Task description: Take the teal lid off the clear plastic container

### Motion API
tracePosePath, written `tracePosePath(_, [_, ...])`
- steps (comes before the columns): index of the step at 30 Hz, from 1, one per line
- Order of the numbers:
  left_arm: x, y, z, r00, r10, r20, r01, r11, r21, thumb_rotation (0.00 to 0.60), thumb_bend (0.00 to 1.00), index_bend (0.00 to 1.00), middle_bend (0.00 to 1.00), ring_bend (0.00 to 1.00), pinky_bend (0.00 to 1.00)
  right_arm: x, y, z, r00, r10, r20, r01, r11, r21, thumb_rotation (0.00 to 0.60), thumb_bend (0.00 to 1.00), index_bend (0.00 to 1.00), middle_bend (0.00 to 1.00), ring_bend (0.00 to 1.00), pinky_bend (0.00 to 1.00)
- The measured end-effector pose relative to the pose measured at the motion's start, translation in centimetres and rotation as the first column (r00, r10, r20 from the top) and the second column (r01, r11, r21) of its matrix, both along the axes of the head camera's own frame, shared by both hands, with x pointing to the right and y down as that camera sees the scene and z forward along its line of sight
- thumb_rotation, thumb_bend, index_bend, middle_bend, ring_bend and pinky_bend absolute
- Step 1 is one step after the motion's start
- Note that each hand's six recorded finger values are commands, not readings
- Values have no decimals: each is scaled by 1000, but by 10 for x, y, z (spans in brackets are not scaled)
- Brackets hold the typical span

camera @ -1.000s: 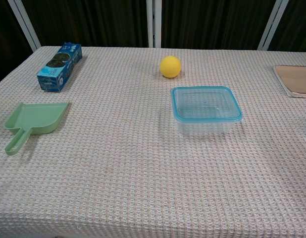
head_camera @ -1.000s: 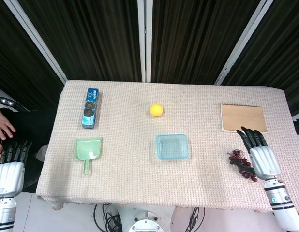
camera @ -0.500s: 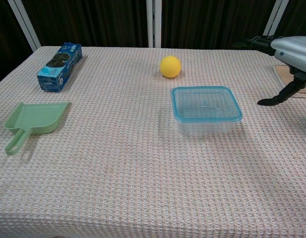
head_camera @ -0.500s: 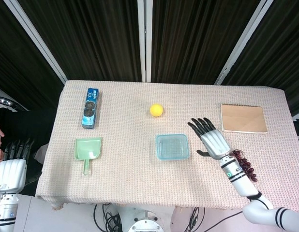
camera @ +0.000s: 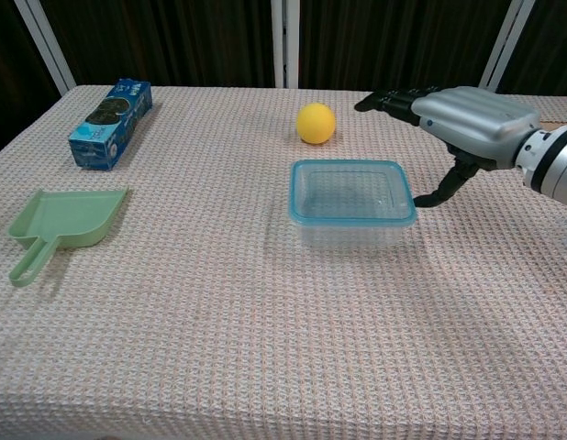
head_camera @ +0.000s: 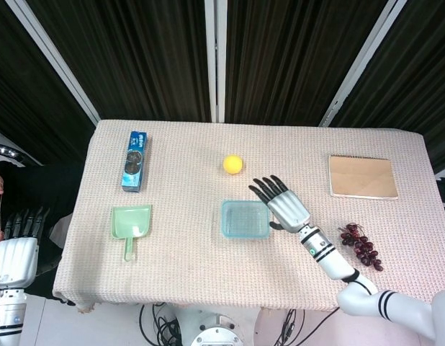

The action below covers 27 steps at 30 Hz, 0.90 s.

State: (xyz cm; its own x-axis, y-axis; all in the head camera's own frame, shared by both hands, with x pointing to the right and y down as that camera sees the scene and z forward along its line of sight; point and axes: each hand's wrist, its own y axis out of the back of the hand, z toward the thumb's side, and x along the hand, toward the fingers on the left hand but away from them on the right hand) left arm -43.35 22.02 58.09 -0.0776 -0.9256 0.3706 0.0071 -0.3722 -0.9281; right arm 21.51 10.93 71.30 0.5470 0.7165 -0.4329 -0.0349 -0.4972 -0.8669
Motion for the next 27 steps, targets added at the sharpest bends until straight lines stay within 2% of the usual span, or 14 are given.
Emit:
tracePosePath(10, [-5, 5, 0, 1000, -8, -11, 8, 1000, 4, 600, 0, 76, 51, 0, 0, -79, 20, -5, 978, -177, 112, 181, 983, -21, 600, 26, 0, 3, 0, 0])
tracePosePath(16, [-8, 6, -1, 1000, -7, -18, 8, 1000, 12, 600, 0, 76, 51, 0, 0, -106, 41, -15, 954, -239, 180, 260, 960, -102, 600, 40, 0, 73, 0, 0])
tracePosePath(17, [-9, 6, -1, 1000, -8, -18, 8, 1000, 13, 600, 0, 76, 50, 0, 0, -108, 43, -18, 950, -243, 197, 270, 954, -128, 600, 69, 0, 90, 0, 0])
tracePosePath(21, [-9, 8, 0, 1000, -4, -22, 5, 1000, 13, 600, 0, 76, 51, 0, 0, -117, 46, -37, 935, -255, 245, 307, 929, -208, 600, 328, 0, 162, 0, 0])
tracePosePath(25, [-7, 8, 0, 1000, 5, -24, -5, 1000, 12, 600, 0, 76, 51, 0, 0, -133, 33, -49, 925, -287, 248, 343, 913, -221, 600, 552, 0, 174, 0, 0])
tracePosePath(27, [-6, 8, 0, 1000, 7, -23, -7, 1000, 13, 600, 0, 76, 51, 0, 0, -144, 27, -50, 923, -305, 234, 357, 906, -226, 600, 630, 0, 190, 0, 0])
